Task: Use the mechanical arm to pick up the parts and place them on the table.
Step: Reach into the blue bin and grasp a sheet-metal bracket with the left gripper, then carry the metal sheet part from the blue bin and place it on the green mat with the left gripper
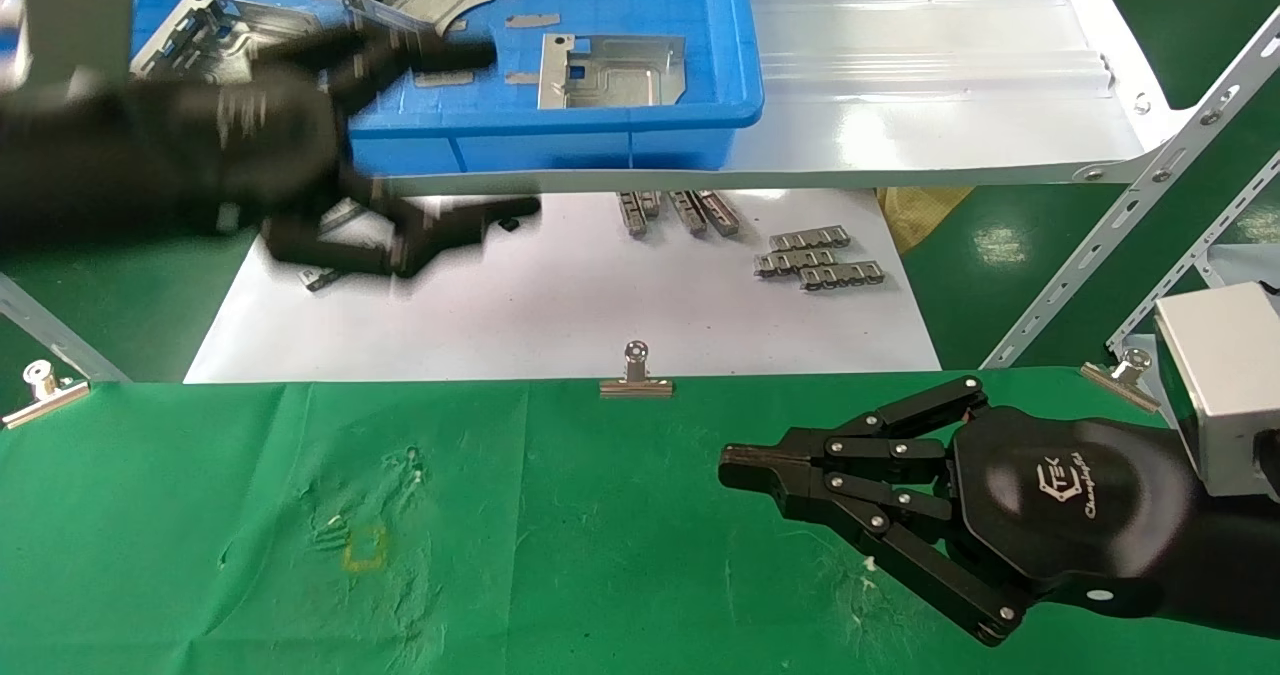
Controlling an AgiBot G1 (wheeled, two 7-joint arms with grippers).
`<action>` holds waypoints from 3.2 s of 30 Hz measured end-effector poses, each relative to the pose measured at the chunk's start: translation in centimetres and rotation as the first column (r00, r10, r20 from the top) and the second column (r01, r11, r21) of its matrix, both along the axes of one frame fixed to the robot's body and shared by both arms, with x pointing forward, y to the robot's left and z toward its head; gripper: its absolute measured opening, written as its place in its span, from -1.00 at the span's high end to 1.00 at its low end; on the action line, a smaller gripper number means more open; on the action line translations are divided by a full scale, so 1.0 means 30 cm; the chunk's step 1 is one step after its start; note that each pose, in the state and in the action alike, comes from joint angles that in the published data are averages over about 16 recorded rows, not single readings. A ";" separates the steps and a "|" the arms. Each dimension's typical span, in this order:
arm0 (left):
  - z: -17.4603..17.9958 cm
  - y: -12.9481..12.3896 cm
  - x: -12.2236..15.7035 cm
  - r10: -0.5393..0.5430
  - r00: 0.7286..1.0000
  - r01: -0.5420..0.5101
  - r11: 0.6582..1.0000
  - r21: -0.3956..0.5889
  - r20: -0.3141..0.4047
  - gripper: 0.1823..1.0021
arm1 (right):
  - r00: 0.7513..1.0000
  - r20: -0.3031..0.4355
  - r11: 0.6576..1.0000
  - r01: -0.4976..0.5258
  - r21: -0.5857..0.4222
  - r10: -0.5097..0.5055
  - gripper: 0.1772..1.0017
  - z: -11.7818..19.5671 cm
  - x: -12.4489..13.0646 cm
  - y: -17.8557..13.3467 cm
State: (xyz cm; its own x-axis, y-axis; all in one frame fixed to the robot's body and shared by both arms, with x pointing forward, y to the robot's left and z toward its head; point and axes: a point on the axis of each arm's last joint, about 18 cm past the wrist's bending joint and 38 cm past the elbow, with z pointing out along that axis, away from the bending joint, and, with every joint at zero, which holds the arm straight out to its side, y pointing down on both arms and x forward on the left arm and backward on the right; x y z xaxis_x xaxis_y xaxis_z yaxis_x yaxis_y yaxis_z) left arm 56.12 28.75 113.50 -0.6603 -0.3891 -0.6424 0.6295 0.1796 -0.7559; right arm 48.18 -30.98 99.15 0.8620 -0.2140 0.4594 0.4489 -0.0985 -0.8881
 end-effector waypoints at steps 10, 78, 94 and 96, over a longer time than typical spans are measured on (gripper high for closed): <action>0.272 0.013 0.292 0.345 0.939 -0.341 0.929 -0.145 -0.002 -1.00 | 1.000 0.000 1.000 0.000 0.000 0.000 0.97 0.000 0.000 0.000; 0.364 0.011 0.191 0.290 0.956 -0.291 0.956 -0.037 -0.045 0.79 | 1.000 0.000 1.000 0.000 0.000 0.000 -0.98 0.000 0.000 0.000; 0.232 0.095 0.045 0.130 0.985 -0.148 0.975 0.164 0.112 0.80 | 1.000 0.000 1.000 0.000 0.000 0.000 -1.00 0.000 0.000 0.000; 0.214 0.110 0.037 0.125 0.983 -0.147 0.973 0.177 0.132 0.80 | 1.000 0.000 1.000 0.000 0.000 0.000 -1.00 0.000 0.000 0.000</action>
State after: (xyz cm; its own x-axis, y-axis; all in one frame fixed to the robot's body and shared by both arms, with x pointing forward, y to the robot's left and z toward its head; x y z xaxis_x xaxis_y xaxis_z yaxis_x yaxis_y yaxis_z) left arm 57.22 32.05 119.92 -0.5239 -0.3372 -0.7822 0.6727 0.3994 -0.6228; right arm 48.18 -30.98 99.15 0.8620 -0.2140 0.4594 0.4489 -0.0985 -0.8881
